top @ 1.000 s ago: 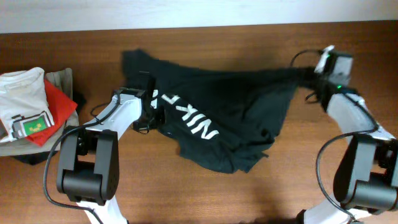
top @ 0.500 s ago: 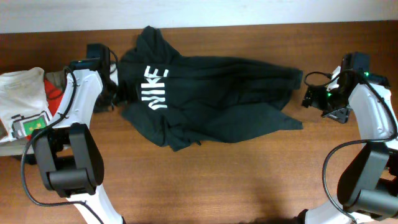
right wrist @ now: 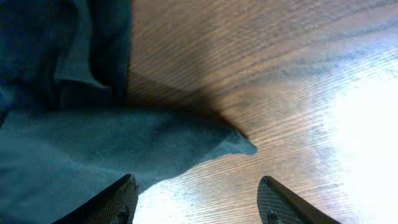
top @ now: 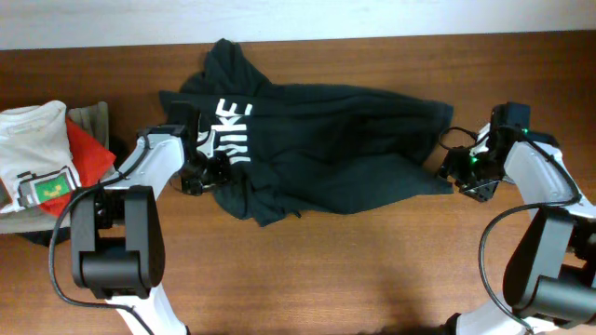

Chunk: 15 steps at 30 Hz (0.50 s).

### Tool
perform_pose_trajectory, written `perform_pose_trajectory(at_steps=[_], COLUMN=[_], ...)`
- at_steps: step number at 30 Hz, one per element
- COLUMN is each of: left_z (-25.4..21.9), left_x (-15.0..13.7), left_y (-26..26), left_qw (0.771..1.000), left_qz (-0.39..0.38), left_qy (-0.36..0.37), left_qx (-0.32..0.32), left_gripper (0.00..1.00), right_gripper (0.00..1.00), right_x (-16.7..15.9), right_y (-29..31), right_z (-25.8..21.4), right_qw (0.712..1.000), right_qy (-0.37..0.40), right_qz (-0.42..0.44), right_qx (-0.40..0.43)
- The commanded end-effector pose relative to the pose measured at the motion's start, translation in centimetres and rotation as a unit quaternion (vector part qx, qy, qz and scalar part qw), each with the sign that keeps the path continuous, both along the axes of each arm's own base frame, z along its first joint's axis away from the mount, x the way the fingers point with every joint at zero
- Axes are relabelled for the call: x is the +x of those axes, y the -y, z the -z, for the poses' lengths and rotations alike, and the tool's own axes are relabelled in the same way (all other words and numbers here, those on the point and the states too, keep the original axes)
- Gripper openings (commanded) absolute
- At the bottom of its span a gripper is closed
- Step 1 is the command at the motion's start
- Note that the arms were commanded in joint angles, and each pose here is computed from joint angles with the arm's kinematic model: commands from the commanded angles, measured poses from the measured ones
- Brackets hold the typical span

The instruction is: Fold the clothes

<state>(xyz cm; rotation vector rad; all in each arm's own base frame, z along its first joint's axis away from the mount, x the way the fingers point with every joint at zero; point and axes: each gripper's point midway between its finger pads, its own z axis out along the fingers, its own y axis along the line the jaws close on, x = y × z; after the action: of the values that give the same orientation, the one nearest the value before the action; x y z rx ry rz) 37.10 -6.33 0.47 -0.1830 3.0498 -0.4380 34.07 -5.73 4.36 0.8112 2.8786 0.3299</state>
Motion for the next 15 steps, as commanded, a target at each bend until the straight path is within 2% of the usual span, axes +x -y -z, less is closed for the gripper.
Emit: perform_pose_trajectory(at_steps=[1,2,3,5,9,10,13,15], left_z=[2.1,2.1,2.1,2.1,1.8,1.8,1.4,0.9], left_x=[-1.2,-1.2,-1.1,-1.4,-2.2,-2.2,-2.5,-3.4], left_y=[-1.8,-2.5,-3.2,-4.5,-8.3,-9.2,-12.4,-16.6], left_qw=[0.999,0.999,0.998,0.998,0.993,0.992,0.986,0.977], left_qz=[-0.006,-0.014,-0.024,-0.042,-0.095,-0.108,-0.148,-0.180], left_qy=[-0.028,-0.028,-0.029,-0.037,-0.060,-0.060,-0.061,-0.073], left_qx=[0.038,0.043,0.042,0.042,0.039,0.038,0.040,0.085], left_gripper=[0.11,0.03,0.01,0.01,0.01,0.00,0.00,0.01], right_gripper=[0.65,0.64,0.64,0.62,0.12,0.04,0.04,0.04], right_x=[-0.5,-0.5,-0.4,-0.4,0.1,0.3,0.7,0.5], right_y=[1.3,1.4,1.3,1.3,1.5,1.6,1.9,2.8], right_z=[0.5,1.0,1.8,3.0,4.1,4.1,4.1,4.1], right_qw=[0.997,0.997,0.997,0.997,0.996,0.996,0.997,0.996], right_qy=[-0.025,-0.030,-0.037,-0.047,-0.047,-0.045,-0.034,-0.034], right_qz=[0.047,0.053,0.053,0.054,0.054,0.054,0.058,0.072], right_qx=[-0.051,-0.051,-0.046,-0.043,-0.046,-0.046,-0.048,-0.044])
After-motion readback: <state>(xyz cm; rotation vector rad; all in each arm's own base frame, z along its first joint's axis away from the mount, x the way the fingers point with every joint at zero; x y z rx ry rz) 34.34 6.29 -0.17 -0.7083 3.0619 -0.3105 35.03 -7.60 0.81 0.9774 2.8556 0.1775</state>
